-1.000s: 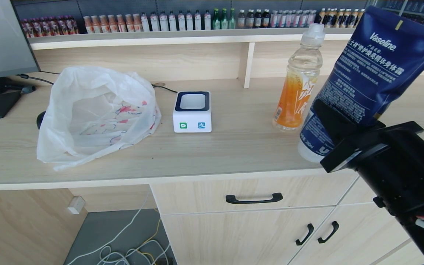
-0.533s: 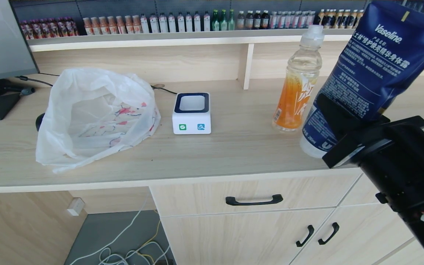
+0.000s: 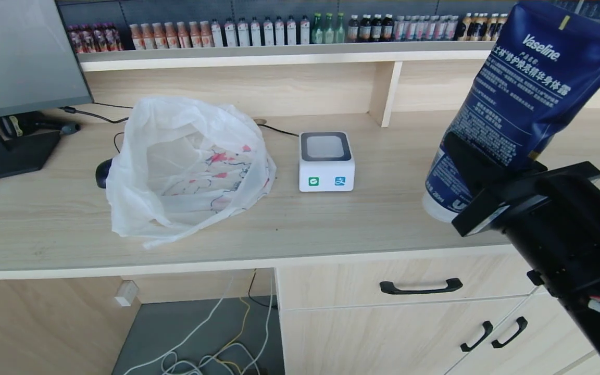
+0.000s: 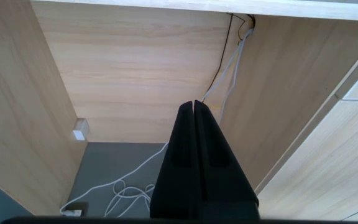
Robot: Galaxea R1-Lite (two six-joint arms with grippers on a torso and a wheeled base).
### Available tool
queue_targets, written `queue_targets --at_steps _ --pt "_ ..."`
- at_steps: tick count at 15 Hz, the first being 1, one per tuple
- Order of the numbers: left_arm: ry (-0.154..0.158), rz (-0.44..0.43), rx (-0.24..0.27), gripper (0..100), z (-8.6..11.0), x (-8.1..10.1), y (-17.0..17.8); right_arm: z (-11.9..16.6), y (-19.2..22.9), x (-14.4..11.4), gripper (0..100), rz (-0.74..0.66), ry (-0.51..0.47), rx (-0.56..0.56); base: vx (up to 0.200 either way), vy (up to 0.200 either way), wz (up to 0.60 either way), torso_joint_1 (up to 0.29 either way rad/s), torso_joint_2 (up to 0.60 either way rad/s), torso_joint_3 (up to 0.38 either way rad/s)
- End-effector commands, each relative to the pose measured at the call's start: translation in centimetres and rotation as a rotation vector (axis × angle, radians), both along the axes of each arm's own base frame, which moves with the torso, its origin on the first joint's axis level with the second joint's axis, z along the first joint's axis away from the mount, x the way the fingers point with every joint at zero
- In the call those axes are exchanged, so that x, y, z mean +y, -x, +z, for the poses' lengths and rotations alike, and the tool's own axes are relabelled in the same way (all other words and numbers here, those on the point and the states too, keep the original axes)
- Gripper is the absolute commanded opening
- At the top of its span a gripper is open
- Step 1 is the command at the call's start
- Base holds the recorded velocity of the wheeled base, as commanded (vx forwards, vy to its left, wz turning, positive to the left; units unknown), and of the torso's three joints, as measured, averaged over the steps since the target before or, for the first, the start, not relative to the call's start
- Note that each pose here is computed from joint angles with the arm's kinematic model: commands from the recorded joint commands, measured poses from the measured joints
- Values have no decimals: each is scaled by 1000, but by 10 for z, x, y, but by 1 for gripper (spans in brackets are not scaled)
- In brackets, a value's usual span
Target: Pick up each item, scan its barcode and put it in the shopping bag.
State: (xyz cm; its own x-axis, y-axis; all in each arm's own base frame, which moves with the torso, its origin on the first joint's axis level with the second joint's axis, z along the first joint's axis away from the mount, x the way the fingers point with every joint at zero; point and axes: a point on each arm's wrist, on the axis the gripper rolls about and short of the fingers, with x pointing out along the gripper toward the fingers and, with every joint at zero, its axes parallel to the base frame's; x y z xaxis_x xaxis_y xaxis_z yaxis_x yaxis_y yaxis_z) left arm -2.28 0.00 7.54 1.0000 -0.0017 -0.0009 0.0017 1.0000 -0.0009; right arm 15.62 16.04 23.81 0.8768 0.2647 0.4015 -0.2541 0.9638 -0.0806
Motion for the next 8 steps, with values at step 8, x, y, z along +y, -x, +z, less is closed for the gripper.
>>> queue_targets --at_steps 8 --pt "-2 0 -1 0 0 0 0 0 -5 3 0 -8 9 0 0 75 0 0 0 1"
